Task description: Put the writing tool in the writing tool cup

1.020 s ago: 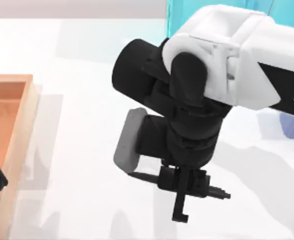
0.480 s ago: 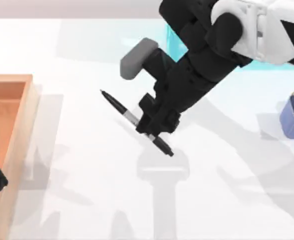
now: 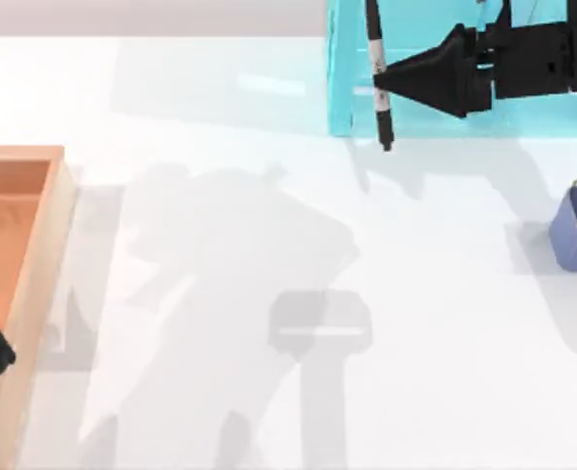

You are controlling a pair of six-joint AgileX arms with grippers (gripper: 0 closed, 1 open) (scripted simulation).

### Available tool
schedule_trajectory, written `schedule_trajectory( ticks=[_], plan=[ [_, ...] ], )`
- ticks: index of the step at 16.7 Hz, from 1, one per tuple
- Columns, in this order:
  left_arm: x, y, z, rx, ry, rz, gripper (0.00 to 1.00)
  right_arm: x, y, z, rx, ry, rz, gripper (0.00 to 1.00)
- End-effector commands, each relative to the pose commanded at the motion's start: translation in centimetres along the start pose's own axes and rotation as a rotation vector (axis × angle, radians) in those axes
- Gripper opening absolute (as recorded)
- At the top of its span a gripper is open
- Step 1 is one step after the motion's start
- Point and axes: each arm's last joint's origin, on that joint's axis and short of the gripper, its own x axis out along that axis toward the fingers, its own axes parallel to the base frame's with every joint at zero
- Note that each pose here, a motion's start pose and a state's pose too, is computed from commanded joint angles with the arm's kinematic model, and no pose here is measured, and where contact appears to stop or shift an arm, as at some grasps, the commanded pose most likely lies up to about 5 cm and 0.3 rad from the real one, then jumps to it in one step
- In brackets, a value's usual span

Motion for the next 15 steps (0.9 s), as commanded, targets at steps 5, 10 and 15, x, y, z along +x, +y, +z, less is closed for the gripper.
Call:
schedule_trajectory(
  ticks=[5, 10, 15],
  plan=[
    [0.0, 0.0, 0.0, 0.0, 0.0, 0.0, 1.0, -11.9, -3.8, -3.6, -0.154, -0.214, 0.027, 0.0],
    [0.0, 0.0, 0.0, 0.0, 0.0, 0.0, 1.0, -21.0, -2.8, -6.2, -0.375, -0.278, -0.015, 0.0],
    [0.0, 0.0, 0.0, 0.0, 0.0, 0.0, 1.0, -24.0, -1.8, -7.3, -0.46, -0.278, -0.046, 0.0]
  ],
)
